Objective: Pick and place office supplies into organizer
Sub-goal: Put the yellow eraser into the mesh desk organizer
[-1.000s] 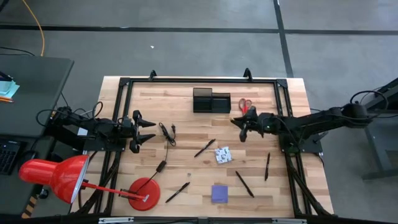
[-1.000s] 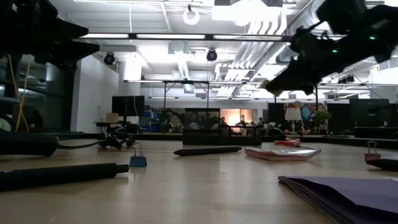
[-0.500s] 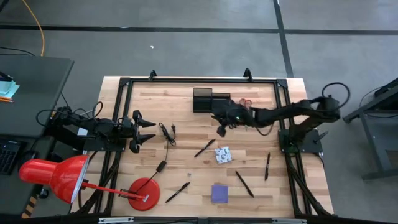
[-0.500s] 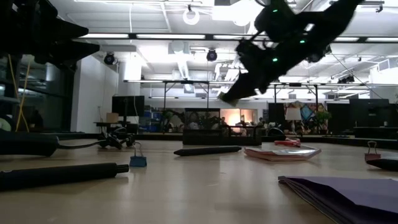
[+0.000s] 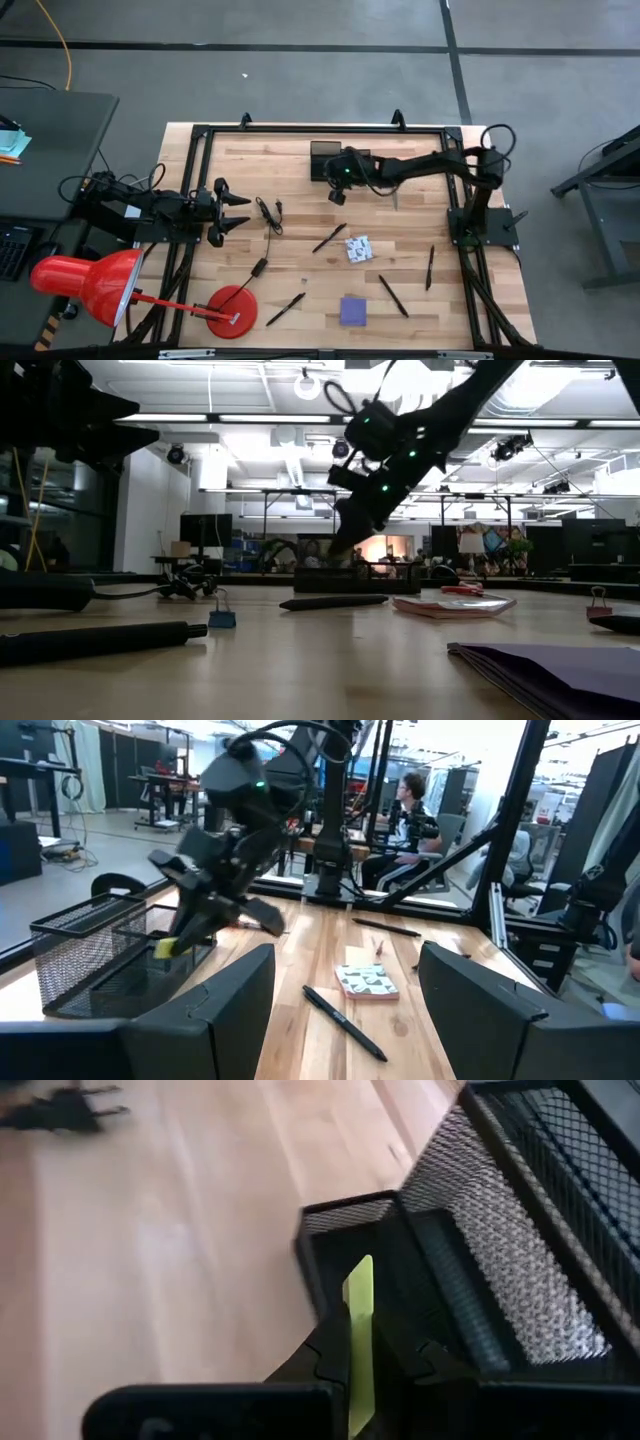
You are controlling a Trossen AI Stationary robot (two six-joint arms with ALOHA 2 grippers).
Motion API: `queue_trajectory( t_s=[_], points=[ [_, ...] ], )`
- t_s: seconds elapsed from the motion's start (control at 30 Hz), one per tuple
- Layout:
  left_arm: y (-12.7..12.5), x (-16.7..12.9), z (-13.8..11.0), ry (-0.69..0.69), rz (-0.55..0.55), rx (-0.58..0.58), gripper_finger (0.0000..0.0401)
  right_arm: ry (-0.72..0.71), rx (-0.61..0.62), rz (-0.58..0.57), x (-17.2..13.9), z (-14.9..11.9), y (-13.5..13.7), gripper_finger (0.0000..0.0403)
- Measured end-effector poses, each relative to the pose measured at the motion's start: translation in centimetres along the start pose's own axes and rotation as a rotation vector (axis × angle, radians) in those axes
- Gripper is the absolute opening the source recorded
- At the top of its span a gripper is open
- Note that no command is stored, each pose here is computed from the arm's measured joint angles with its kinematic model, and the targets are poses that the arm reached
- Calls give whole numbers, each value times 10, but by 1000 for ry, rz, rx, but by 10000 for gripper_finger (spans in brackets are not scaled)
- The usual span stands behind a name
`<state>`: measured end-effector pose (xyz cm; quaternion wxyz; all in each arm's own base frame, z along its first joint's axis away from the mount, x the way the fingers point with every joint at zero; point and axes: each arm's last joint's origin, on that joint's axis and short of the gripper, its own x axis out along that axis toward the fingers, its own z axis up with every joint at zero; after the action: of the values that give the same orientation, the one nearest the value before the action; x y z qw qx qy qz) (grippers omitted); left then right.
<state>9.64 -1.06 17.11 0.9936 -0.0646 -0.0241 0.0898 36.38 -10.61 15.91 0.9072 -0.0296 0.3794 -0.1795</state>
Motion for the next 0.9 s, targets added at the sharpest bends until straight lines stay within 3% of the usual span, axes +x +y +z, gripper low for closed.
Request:
queue_trajectory(
  t_s=[0.17, 0.9],
  points=[
    [0, 0, 0, 1, -3, -1, 232, -3, -13, -16, 7, 10, -7, 8],
    [0, 0, 0, 1, -4, -3, 232, 9, -6, 0, 10, 8, -19, 39]
  ],
)
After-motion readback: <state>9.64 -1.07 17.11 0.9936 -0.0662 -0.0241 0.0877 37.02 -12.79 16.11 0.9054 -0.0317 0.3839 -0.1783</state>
